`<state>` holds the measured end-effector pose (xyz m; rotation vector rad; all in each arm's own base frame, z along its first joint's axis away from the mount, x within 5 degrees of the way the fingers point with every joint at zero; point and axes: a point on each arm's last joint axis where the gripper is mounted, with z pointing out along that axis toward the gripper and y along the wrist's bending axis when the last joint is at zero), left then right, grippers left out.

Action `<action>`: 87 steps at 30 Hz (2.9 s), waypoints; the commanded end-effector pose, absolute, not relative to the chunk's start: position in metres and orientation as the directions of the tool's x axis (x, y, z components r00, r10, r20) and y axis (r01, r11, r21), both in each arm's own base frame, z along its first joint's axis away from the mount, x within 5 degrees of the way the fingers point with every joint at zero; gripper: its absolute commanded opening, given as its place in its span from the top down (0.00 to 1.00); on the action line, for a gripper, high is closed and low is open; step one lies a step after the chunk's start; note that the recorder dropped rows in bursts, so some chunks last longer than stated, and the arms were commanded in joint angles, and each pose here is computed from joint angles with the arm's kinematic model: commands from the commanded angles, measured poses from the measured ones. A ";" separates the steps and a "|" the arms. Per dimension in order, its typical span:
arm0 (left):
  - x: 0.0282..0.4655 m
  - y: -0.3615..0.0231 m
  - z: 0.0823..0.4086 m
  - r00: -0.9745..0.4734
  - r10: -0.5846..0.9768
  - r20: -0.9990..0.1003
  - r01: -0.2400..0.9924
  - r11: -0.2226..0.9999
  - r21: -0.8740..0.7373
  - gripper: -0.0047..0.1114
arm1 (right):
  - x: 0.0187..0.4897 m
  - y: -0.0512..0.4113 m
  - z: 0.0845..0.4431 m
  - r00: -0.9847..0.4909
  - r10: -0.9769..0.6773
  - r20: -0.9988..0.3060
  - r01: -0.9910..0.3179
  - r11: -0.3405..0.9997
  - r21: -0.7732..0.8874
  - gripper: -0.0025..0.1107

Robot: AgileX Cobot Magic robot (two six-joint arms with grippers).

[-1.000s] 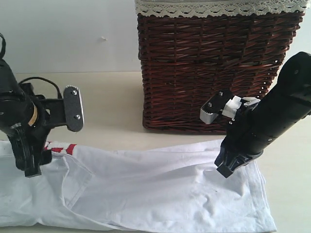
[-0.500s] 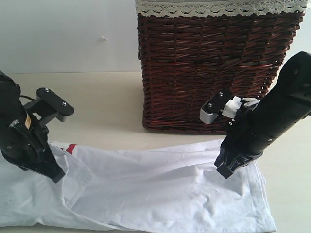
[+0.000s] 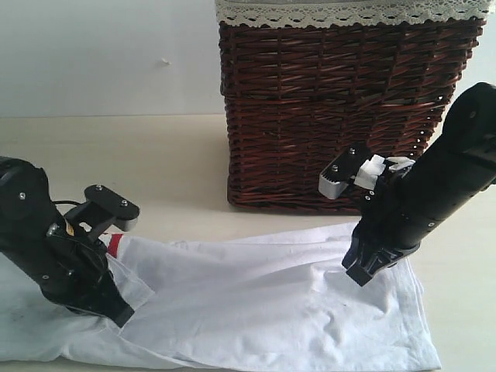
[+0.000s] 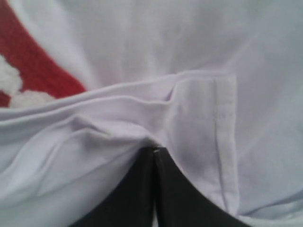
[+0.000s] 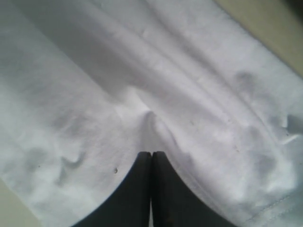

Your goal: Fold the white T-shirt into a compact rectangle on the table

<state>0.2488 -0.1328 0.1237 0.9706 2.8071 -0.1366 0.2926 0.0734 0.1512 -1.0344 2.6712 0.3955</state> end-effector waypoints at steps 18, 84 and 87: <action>0.235 -0.022 0.123 -0.961 0.275 -0.014 0.276 0.957 -0.087 0.94 | 0.292 0.072 0.150 -0.719 -0.617 -0.322 -0.684 0.711 0.166 0.98; 0.277 0.066 0.127 -0.977 -0.009 -0.212 0.129 0.770 -0.625 0.96 | 0.291 0.074 0.151 -0.727 -0.608 -0.318 -0.678 0.710 0.193 0.98; 0.276 0.086 0.149 -0.982 -0.057 -0.180 0.054 0.829 -0.556 0.96 | 0.291 0.071 0.150 -0.721 -0.626 -0.298 -0.684 0.710 0.165 0.98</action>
